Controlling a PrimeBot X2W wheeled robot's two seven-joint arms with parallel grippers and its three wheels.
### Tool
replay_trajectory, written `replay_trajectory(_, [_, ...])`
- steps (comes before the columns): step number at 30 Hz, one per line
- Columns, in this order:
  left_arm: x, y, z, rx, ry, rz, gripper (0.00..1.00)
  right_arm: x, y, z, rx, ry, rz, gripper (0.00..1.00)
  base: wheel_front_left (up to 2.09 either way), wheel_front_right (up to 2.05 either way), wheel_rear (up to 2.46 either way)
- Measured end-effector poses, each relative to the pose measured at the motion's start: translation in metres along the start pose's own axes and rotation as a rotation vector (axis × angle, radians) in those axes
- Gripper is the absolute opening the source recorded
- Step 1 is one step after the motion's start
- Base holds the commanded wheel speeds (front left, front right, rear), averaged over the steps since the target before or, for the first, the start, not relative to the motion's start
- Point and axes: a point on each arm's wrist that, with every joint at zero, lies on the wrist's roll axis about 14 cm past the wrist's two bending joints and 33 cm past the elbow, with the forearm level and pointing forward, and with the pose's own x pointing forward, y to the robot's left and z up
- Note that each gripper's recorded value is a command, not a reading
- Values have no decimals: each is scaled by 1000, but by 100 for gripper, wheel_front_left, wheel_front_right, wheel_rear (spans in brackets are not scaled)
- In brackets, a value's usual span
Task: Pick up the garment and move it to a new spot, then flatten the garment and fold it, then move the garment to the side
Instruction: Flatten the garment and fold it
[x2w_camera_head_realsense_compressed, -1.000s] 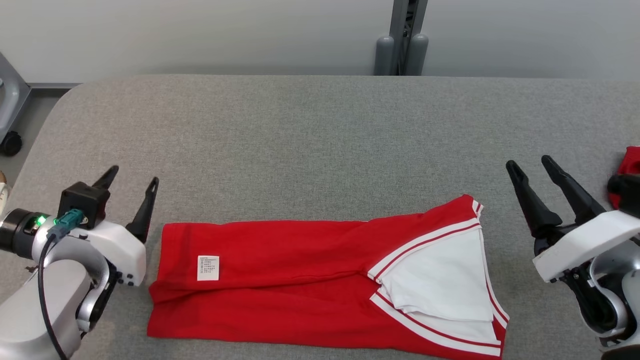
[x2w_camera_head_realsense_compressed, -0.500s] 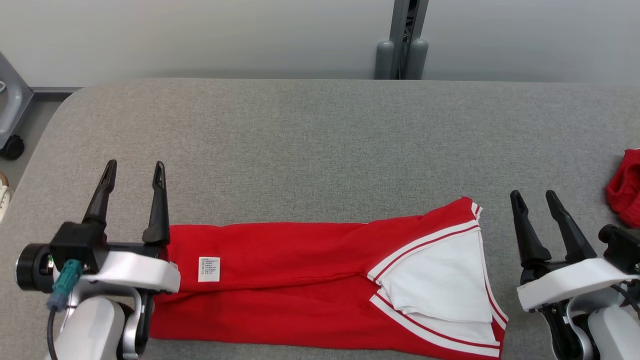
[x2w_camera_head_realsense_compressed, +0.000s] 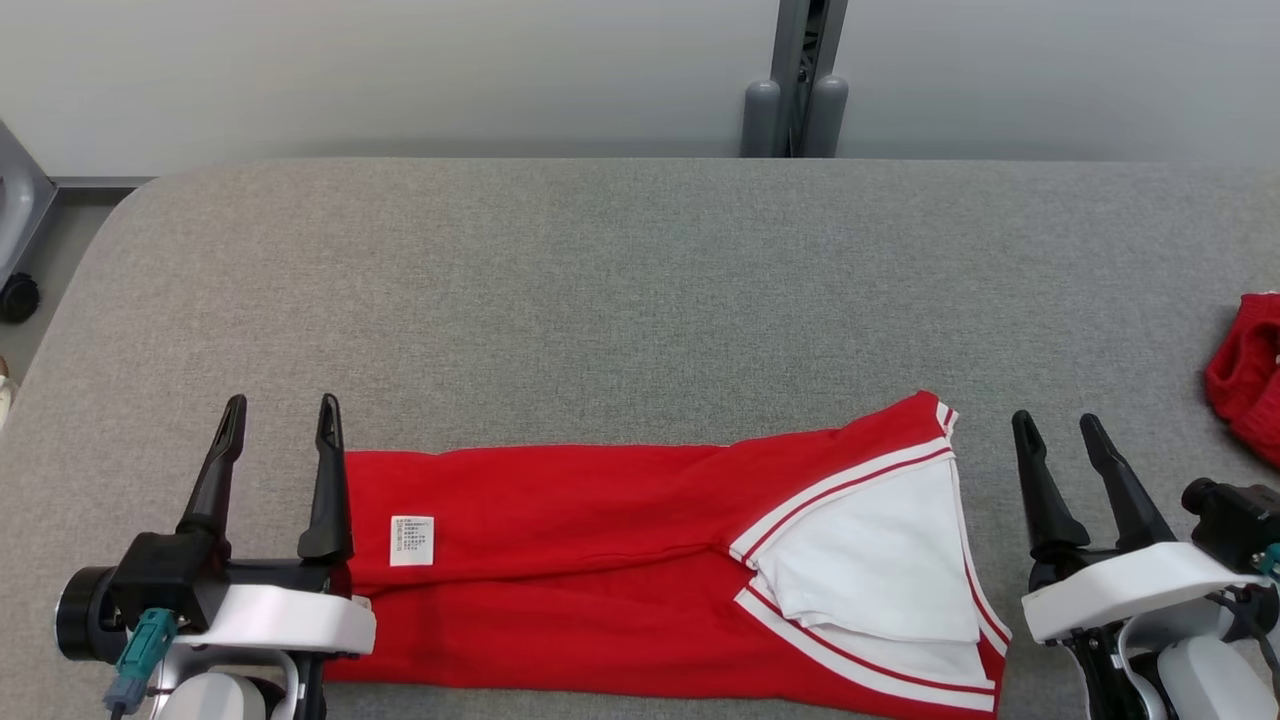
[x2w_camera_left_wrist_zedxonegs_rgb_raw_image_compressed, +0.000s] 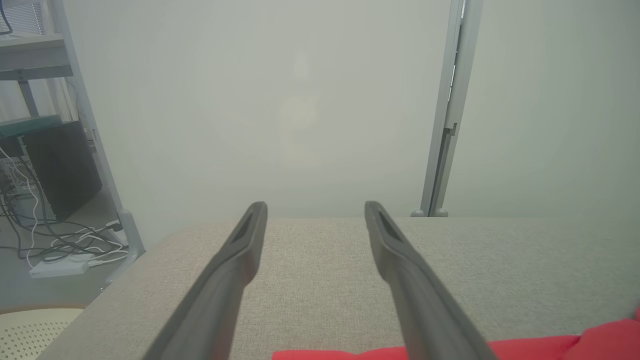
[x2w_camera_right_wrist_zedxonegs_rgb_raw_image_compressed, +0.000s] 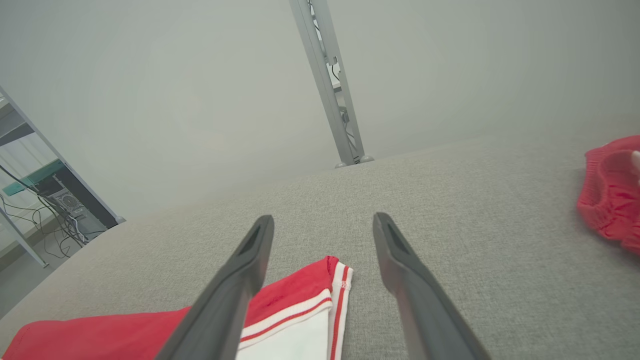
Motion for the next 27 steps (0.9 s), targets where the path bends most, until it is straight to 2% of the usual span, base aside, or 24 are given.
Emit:
replay_trajectory(14, [1,0,-5,9,14,-23,100,-1,-4,-7,44,24,-19,100,0,0,0])
replay_trajectory(19, [-1,-1,-16,9,47,-30,100,-10,-15,-40,110,174,-67,100,0,0,0])
replay_trajectory(27, [0,-4,-29,5,84,-43,100,-14,-15,-67,222,307,-93,100,0,0,0])
